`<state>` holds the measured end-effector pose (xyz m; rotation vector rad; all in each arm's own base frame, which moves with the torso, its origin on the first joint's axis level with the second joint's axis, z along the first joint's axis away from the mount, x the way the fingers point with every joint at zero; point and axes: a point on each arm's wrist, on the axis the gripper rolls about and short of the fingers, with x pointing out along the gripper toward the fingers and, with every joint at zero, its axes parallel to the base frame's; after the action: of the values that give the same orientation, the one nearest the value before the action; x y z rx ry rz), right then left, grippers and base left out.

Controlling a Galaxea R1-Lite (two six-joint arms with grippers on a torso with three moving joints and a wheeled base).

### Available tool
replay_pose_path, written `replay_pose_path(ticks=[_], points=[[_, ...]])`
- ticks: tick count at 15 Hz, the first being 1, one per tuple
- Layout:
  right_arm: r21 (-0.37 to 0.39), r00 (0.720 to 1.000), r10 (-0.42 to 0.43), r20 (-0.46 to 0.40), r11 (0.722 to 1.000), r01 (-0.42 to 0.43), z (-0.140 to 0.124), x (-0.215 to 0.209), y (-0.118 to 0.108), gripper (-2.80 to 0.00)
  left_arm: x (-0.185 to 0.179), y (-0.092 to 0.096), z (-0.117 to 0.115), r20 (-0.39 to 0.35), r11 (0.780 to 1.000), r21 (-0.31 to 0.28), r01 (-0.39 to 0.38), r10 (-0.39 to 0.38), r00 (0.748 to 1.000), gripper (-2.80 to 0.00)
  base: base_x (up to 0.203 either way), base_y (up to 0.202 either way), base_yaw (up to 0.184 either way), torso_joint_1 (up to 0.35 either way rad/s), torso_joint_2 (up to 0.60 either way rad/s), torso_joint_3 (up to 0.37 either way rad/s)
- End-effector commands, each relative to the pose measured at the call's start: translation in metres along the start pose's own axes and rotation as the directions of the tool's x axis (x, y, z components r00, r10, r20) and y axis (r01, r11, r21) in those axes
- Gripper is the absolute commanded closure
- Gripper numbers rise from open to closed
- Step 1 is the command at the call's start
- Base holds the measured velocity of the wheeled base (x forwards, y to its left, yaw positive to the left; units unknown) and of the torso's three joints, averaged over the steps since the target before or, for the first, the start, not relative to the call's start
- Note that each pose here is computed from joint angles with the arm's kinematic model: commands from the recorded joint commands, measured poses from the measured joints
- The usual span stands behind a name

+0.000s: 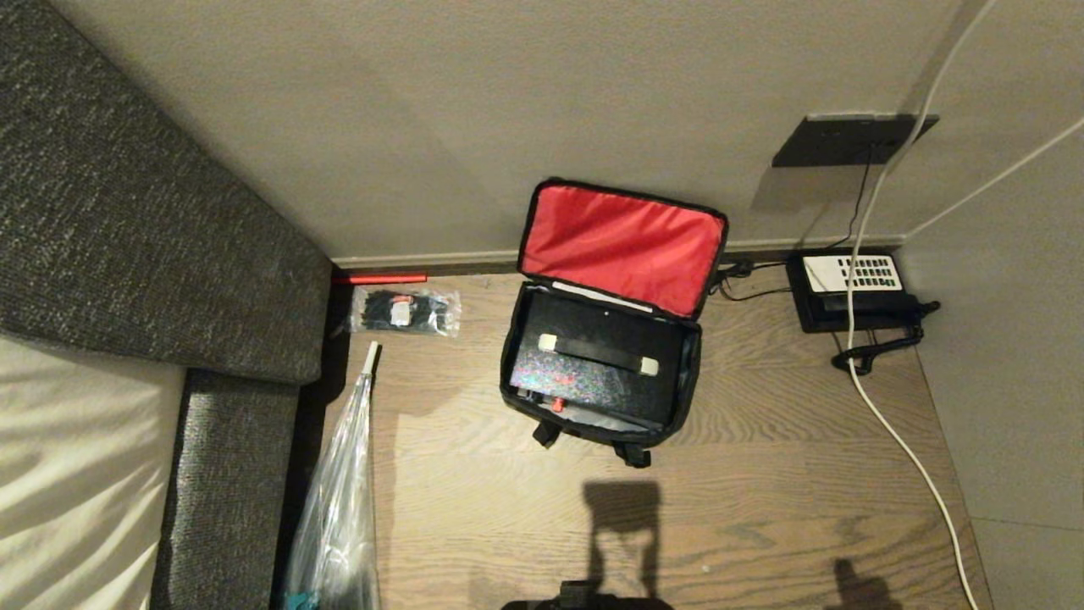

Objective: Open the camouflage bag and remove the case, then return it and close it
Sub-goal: Close the top of the storage box

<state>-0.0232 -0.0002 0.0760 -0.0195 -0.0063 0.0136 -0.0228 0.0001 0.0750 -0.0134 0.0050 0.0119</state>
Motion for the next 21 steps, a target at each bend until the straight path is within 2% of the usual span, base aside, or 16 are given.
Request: replay_pose_path(ticks=[1, 10, 16, 21], points=[[0.0, 1.0, -0.001, 0.001, 1.0, 0.001, -0.0001, -0.0001, 0.0, 0.0, 0.0002, 0.0, -0.0009, -0.003, 1.0, 0.0, 0.0, 0.0, 1.0, 0.0, 0.075, 0.0, 0.002, 0.001, 0.01, 0.0], [0.0, 1.0, 0.0, 0.002, 1.0, 0.0, -0.0001, -0.0001, 0.0, 0.0, 0.0002, 0.0, -0.0009, -0.003, 1.0, 0.0, 0.0, 0.0, 1.0, 0.0, 0.179, 0.0, 0.001, 0.002, 0.0, 0.001], [0.0, 1.0, 0.0, 0.002, 1.0, 0.0, -0.0001, -0.0001, 0.0, 0.0, 0.0002, 0.0, -0.0009, -0.003, 1.0, -0.005, -0.002, 0.002, 1.0, 0.0, 0.0, 0.0, 0.0, 0.0, 0.0, -0.004], [0.0, 1.0, 0.0, 0.002, 1.0, 0.0, -0.0001, -0.0001, 0.0, 0.0, 0.0002, 0.0, -0.0009, -0.003, 1.0, -0.003, -0.002, 0.002, 1.0, 0.0, 0.0, 0.0, 0.0, 0.002, 0.0, -0.166]])
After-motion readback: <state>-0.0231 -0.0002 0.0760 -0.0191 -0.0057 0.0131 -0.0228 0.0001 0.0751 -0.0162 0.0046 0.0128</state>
